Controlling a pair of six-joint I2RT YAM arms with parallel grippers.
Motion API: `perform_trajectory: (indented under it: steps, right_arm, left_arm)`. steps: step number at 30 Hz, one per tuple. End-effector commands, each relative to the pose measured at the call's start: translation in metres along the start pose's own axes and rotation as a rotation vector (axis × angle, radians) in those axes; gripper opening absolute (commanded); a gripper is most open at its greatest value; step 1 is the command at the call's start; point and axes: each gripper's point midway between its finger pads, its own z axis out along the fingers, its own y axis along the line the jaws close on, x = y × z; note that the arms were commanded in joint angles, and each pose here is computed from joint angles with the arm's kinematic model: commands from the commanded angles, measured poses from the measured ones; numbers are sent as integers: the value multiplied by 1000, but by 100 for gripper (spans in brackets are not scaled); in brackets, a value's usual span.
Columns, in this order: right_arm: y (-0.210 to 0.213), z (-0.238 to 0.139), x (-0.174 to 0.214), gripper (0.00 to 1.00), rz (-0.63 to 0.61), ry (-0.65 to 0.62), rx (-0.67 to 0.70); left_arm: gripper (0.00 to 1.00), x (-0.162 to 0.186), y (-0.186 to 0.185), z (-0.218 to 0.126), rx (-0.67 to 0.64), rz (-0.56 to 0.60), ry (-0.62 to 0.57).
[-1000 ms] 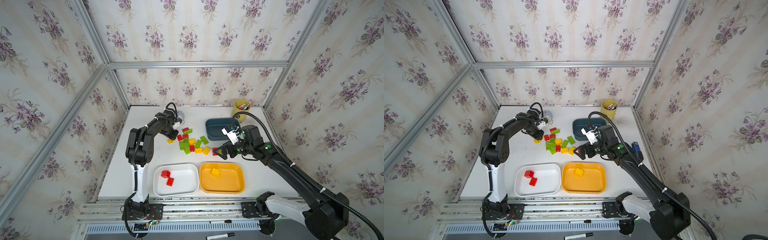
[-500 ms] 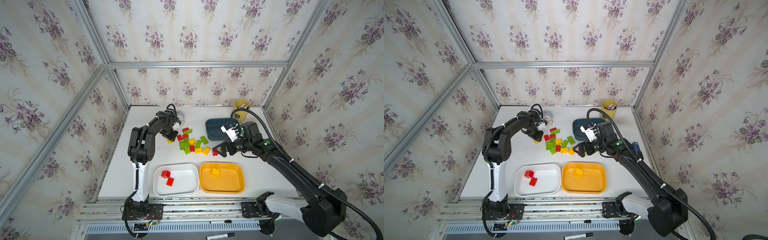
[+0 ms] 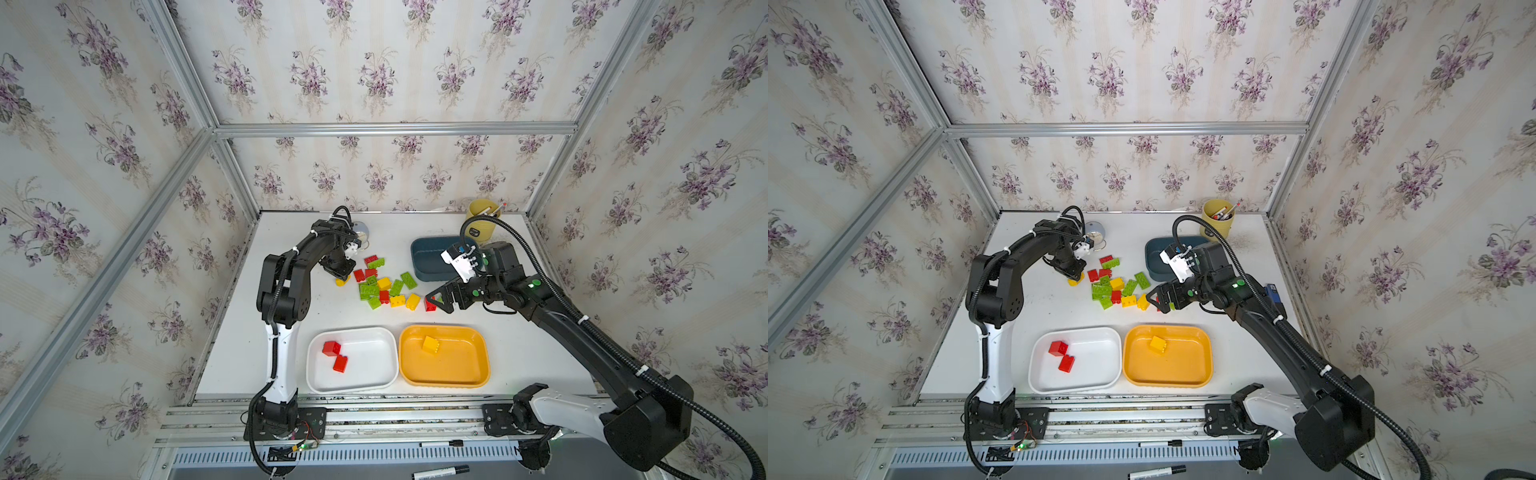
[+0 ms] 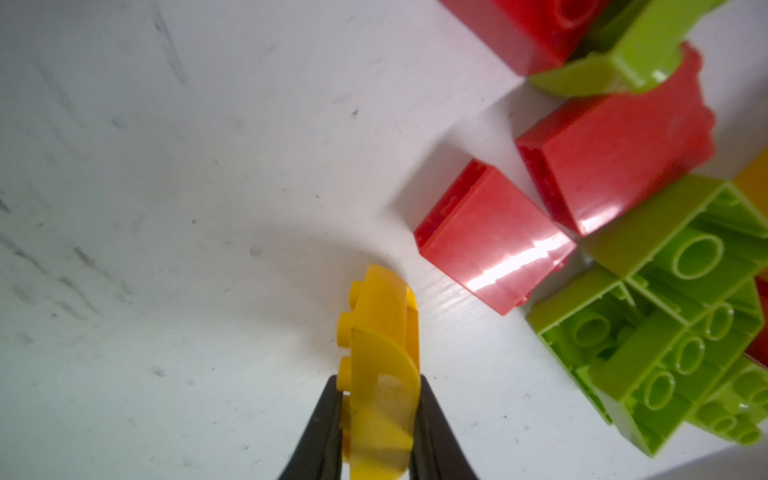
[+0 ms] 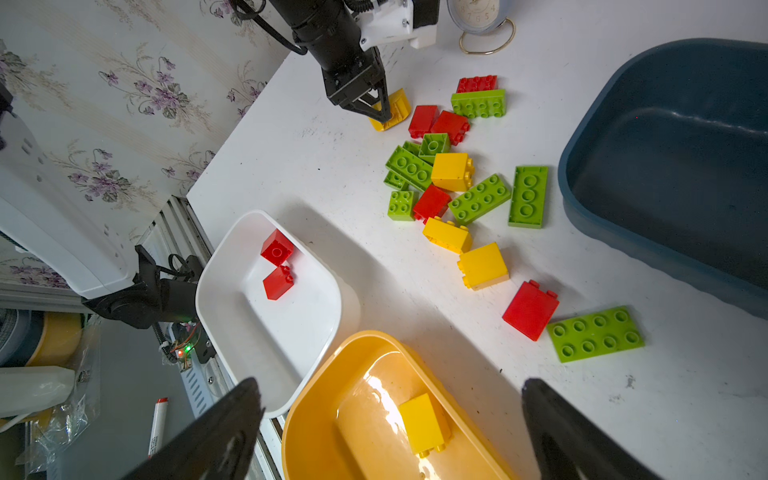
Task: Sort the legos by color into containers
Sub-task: 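Close the left gripper on the curved yellow brick and lift it, then carry the yellow brick with the left gripper into the yellow tray and release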
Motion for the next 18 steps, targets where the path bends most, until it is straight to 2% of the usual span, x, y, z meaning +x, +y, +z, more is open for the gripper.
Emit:
perform_trajectory:
  steps: [1, 5, 11, 18]
  right_arm:
    - [6, -3, -9, 100, -21, -27, -21]
    - [10, -3, -8, 100, -22, -29, -42]
    - [9, -4, 0, 100, -20, -31, -40]
    - [12, -5, 17, 100, 13, -20, -72]
  left_arm:
    - [14, -7, 5, -28, -36, -12, -52]
    - [14, -10, 1, -63, -30, -37, -103]
    - [15, 2, -32, -119, 16, -59, -185]
    - [15, 32, -119, -170, 138, -2, -264]
